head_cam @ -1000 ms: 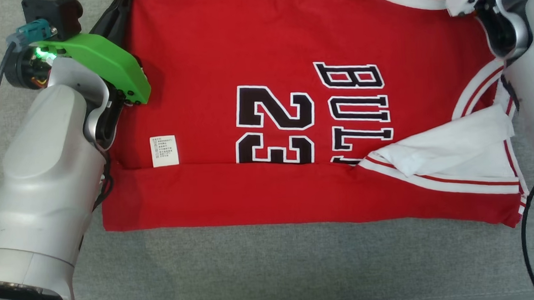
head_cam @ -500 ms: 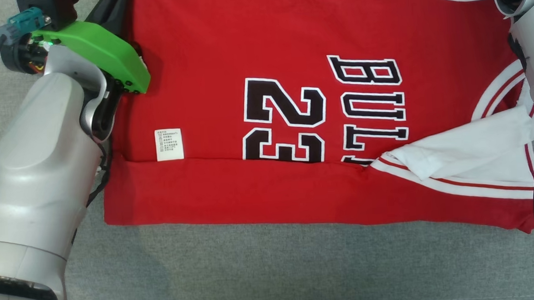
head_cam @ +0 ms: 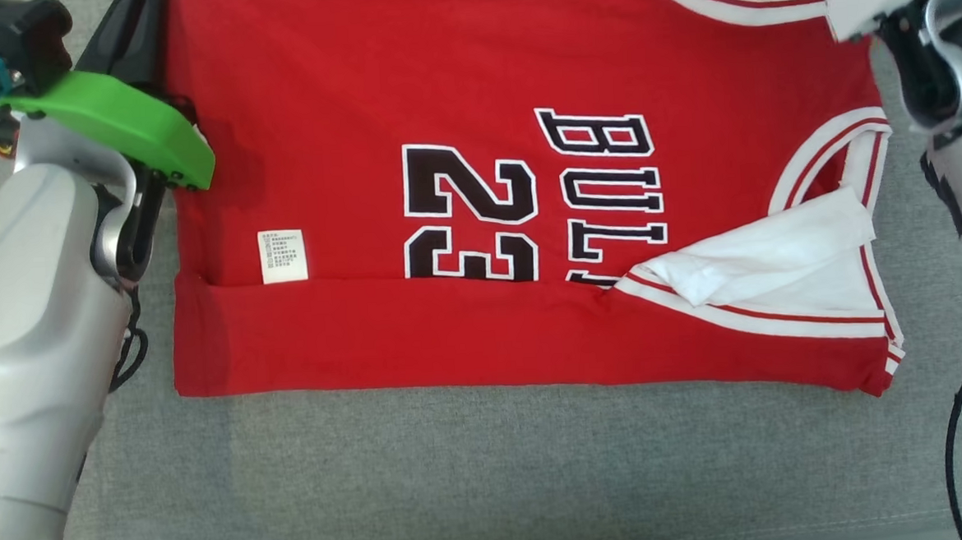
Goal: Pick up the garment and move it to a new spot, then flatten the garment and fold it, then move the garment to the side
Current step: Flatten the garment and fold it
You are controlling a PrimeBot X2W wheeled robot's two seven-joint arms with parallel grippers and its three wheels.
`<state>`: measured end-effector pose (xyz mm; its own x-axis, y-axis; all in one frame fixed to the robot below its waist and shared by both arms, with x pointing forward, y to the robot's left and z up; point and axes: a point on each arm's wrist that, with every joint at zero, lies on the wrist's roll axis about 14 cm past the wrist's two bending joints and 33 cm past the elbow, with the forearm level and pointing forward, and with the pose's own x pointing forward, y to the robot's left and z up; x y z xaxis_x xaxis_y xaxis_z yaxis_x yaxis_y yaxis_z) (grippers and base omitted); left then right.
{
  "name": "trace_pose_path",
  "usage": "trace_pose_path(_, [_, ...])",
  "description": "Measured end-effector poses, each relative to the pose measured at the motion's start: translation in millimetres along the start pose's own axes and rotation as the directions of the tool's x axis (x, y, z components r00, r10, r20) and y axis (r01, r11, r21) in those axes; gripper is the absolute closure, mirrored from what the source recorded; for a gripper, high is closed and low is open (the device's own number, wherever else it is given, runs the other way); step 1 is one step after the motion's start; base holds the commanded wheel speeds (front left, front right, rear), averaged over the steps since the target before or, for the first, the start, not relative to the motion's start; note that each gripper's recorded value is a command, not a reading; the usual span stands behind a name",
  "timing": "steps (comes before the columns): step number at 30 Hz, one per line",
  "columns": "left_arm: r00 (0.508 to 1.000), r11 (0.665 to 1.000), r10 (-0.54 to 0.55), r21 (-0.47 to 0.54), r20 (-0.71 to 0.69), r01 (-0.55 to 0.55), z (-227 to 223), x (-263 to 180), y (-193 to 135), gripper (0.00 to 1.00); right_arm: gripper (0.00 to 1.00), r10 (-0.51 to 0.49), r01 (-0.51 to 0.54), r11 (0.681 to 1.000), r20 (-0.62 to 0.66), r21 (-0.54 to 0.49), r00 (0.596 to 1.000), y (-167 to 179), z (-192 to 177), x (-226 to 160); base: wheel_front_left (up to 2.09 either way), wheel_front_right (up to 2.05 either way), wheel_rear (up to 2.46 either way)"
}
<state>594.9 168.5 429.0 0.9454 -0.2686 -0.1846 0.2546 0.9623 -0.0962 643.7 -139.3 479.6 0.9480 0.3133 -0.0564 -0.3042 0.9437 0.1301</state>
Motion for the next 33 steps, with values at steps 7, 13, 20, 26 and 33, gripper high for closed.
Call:
trace_pose_path(7, [1.0, 1.0, 0.011, -0.015, -0.013, -0.011, -9, -38, -10, 1.0, 1.0, 0.021, -0.022, 0.999, 0.035, 0.031, 0.999, 15, -5, -67, 0.0, 0.0, 0.0])
trace_pose_path(13, [0.995, 0.993, 0.04, -0.111, -0.091, -0.05, -36, -78, -22, 1.0, 1.0, -0.035, 0.037, 0.99, -0.02, 0.136, 0.999, 22, -34, -133, 0.0, 0.0, 0.0])
trace_pose_path(20, [0.983, 0.979, 0.082, -0.174, -0.163, -0.11, -58, -113, -25, 1.0, 1.0, -0.138, 0.158, 0.954, -0.092, 0.254, 0.986, 25, -65, -189, 0.0, 0.0, 0.0])
trace_pose_path(26, [0.966, 0.963, 0.105, -0.216, -0.236, -0.158, -79, -139, -29, 0.72, 0.51, -0.174, 0.205, 0.938, -0.132, 0.281, 0.976, 30, -76, -215, 0.0, 0.0, 0.0])
trace_pose_path(33, [0.97, 0.952, 0.189, -0.214, -0.153, -0.219, -65, -153, -24, 0.0, 0.0, -0.17, 0.172, 0.959, -0.028, 0.226, 0.985, 36, -50, -220, 0.0, 0.0, 0.0])
